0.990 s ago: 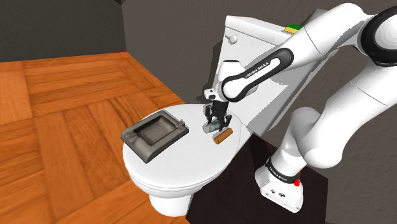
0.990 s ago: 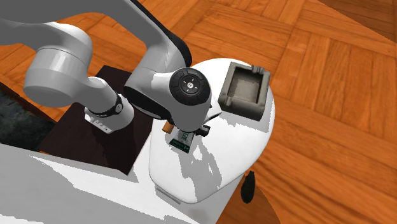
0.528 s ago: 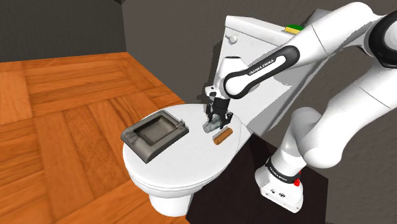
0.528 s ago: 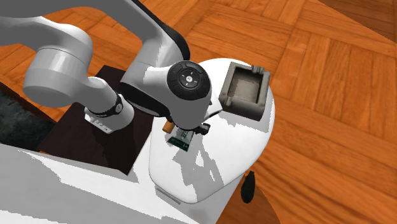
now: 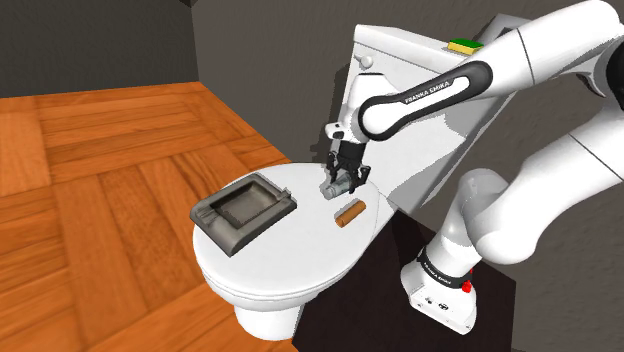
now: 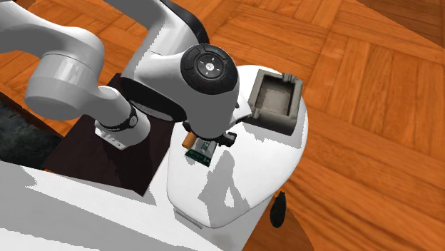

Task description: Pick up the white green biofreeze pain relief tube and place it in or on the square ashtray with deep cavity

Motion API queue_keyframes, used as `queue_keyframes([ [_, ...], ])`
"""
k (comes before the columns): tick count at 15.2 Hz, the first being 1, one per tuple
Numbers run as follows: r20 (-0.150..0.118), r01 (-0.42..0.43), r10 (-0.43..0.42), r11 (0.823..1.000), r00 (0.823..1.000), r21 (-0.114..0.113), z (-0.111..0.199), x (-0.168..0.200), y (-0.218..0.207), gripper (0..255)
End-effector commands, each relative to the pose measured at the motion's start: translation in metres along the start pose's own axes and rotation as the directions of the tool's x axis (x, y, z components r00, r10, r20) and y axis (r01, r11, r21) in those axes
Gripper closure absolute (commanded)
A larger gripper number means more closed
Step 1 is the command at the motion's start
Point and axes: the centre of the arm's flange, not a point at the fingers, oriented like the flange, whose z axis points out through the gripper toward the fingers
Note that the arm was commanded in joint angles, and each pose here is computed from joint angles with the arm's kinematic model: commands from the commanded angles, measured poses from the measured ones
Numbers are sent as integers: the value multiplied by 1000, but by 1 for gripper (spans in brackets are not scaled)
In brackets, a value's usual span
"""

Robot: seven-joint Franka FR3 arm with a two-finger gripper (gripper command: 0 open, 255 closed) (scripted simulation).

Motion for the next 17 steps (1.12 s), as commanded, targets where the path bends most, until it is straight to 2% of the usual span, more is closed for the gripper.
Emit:
queue_keyframes([
  [1, 0, 0, 0, 1000, 1000, 0, -11, 2, 0, 255],
  [12, 0, 0, 0, 1000, 1000, 0, -64, 8, -7, 255],
  [17, 0, 0, 0, 1000, 1000, 0, -63, 65, 27, 255],
])
